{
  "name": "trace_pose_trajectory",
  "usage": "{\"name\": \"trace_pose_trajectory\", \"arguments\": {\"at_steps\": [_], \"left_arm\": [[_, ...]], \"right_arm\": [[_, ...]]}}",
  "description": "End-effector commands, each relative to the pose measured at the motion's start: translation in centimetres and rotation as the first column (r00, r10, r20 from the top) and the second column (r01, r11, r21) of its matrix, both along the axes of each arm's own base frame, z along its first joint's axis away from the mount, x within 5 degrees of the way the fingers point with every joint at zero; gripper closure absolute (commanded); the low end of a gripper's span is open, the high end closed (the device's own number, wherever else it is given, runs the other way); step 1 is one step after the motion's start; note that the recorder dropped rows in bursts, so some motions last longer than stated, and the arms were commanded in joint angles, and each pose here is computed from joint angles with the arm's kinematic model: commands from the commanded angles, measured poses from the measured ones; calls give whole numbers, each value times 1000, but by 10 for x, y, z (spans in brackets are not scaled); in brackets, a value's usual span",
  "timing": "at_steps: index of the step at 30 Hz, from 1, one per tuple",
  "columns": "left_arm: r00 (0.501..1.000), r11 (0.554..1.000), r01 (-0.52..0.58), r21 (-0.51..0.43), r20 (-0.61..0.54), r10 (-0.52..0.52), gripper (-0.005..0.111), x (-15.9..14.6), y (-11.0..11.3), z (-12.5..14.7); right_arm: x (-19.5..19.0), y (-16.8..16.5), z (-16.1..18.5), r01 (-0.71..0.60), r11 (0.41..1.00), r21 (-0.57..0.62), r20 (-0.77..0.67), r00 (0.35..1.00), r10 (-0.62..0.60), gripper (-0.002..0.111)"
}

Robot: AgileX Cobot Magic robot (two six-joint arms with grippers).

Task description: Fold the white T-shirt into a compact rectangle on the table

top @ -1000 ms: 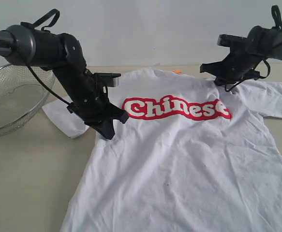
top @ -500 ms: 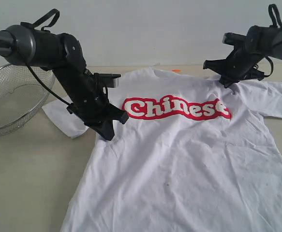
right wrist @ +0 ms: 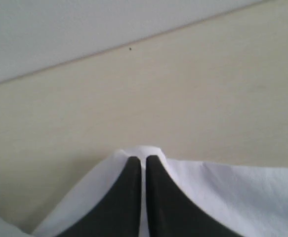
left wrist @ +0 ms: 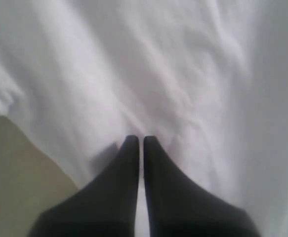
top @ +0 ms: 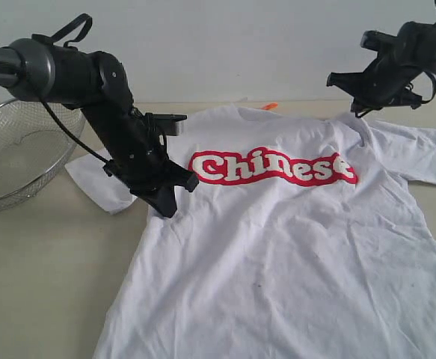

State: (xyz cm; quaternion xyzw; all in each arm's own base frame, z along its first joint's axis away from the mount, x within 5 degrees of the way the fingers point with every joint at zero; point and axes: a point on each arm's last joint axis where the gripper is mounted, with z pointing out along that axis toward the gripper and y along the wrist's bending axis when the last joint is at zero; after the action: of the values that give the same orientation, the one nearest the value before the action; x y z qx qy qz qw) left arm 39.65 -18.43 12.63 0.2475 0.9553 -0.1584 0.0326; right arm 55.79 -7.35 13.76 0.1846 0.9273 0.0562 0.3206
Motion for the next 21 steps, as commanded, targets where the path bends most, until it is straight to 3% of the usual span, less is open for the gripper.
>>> {"name": "trace_pose_trajectory", "arguments": {"at_steps": [1, 13, 21], "left_arm": [[1000, 1000, -2, -4, -1, 2, 102, 1, 1, 1], [1000, 1000, -3, -4, 1, 3, 102, 1, 1, 1], [1000, 1000, -6, -4, -2, 6, 102, 1, 1, 1]], "right_arm": [[0, -4, 11, -10, 1000, 3, -8, 1000, 10, 108], [0, 26, -1, -132, 990, 45, -58, 989, 135, 108], [2, 22, -19, -117, 993, -1, -79, 990, 117, 108]]}}
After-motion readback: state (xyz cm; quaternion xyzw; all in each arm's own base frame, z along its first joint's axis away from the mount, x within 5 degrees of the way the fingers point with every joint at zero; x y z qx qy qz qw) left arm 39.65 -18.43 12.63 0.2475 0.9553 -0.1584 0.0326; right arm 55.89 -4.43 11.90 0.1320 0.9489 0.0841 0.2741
